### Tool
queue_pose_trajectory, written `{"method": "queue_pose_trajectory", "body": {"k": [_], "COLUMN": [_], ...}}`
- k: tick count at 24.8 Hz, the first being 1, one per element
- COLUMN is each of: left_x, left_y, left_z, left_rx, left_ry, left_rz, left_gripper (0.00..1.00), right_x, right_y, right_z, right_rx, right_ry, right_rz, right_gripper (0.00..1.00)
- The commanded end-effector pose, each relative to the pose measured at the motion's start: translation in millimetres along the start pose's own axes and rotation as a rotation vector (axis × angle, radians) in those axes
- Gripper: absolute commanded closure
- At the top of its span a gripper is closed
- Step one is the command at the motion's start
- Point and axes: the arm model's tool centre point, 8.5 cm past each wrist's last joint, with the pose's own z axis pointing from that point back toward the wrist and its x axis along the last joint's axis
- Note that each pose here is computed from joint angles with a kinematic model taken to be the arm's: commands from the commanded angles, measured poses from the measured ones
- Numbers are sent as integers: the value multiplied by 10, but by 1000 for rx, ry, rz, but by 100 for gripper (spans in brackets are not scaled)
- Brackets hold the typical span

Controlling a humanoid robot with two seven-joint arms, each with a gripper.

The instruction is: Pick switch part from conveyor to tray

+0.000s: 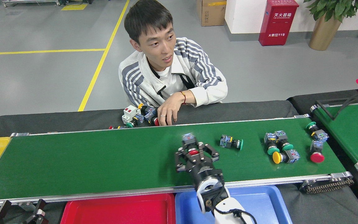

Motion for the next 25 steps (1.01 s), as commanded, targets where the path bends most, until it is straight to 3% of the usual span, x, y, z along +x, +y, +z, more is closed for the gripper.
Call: {"method": "queue_pose_trajectory", "body": {"k": [1,2,7,9,10,13,14,19,23,25], "left_x": [-39,-33,7,-8,-19,-24,-20,-20,-29,-29], "left_y": [84,84,82,86,84,80,78,77,81,82], "left_z": [-16,-18,-33,-27,-15,-8,-7,-7,-6,-6], "left_rx": [25,27,26,27,27,25,26,24,25,26], "left_ry": [-1,-4,-15,-10,-5,-4,-3,-3,-2,-2], "left_rz": [-16,-16,-13,-14,-14,-14,-13,-13,-15,-15], "left_gripper": [0,0,0,0,0,0,0,0,0,0], "right_x": [363,504,600,513,361,-73,-309,-1235,-1437,-1499], "right_y": [-62,-33,-2,-37,-72,-2,28,319,592,621], "right_z": [18,46,74,74,100,410,566,1338,1705,1754], "right_rx": [-29,-24,-18,-29,-48,-109,-141,-139,-70,-60], "right_ry": [-111,-148,-176,-136,-60,194,284,587,683,708], "right_rz": [41,54,65,44,9,-110,-126,-146,-162,-179], "right_gripper": [23,0,1,1,1,1,1,1,1,1]}}
